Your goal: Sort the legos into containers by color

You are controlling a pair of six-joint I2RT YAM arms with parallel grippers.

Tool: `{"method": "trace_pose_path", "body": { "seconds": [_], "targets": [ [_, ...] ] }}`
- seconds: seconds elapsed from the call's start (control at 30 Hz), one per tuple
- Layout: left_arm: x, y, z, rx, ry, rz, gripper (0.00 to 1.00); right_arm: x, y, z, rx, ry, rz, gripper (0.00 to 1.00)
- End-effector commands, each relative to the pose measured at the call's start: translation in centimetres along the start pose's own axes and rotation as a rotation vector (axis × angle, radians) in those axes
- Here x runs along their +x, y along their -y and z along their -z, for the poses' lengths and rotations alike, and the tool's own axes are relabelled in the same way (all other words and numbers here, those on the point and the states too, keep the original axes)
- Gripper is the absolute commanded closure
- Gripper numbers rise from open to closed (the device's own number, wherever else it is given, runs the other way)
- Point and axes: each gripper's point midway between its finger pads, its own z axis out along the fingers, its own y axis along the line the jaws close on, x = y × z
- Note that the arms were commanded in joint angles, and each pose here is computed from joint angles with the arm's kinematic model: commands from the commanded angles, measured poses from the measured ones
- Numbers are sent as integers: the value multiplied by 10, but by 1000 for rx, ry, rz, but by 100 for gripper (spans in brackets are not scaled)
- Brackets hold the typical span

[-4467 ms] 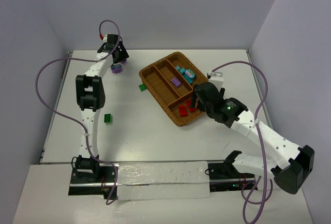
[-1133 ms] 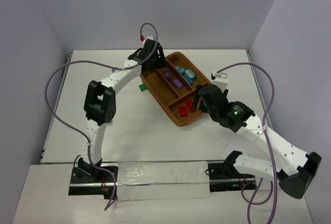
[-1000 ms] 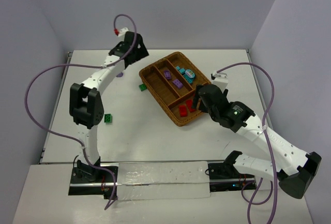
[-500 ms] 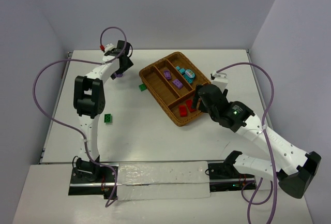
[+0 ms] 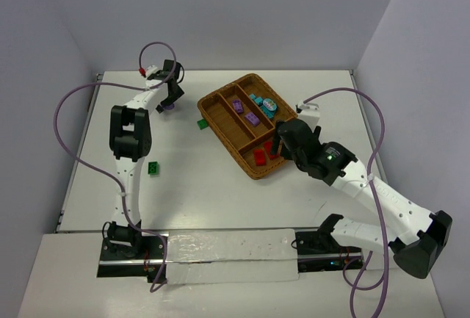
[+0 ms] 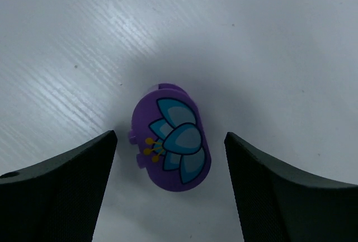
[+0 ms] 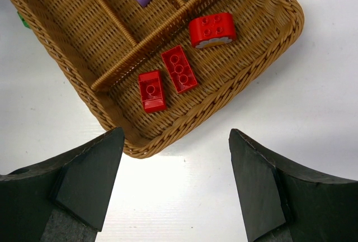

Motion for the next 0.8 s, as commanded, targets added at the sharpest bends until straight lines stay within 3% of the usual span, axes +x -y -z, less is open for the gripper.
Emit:
{"method": "trace_pose_path", "body": {
  "seconds": [0.0, 0.07, 0.23, 0.27, 0.33, 0.37, 0.4, 0.53, 0.63, 0.77],
  "targets": [
    [-22, 14, -4, 40, 40, 38, 26, -13, -4, 4, 0, 35, -9, 17],
    [-23, 13, -6, 33, 47, 28, 43, -13, -5, 3, 1, 33, -8, 17],
    [-30, 12, 3, 48, 59, 9, 68, -15, -6, 2, 1, 35, -7, 17],
    [-31, 13, 8, 61, 59, 2, 77, -14, -6, 2, 2, 32, -3, 17],
    [-37, 18, 22, 103, 58, -10, 88, -15, -7, 1, 0, 33, -6, 17],
    [-40, 17, 30, 111, 63, -24, 88, -15, -7, 1, 0, 33, -6, 17],
    [-44, 28, 49, 184, 55, -37, 96, -14, -7, 2, 1, 32, -6, 17],
    [-47, 76, 137, 489, 92, -232, 100, -13, -7, 2, -6, 33, -12, 17],
    [-41, 99, 188, 620, 125, -297, 100, -14, -6, 2, -3, 39, -26, 17],
    [1, 139, 244, 766, 102, -404, 100, -16, -7, 5, -14, 49, -40, 17]
  ]
}}
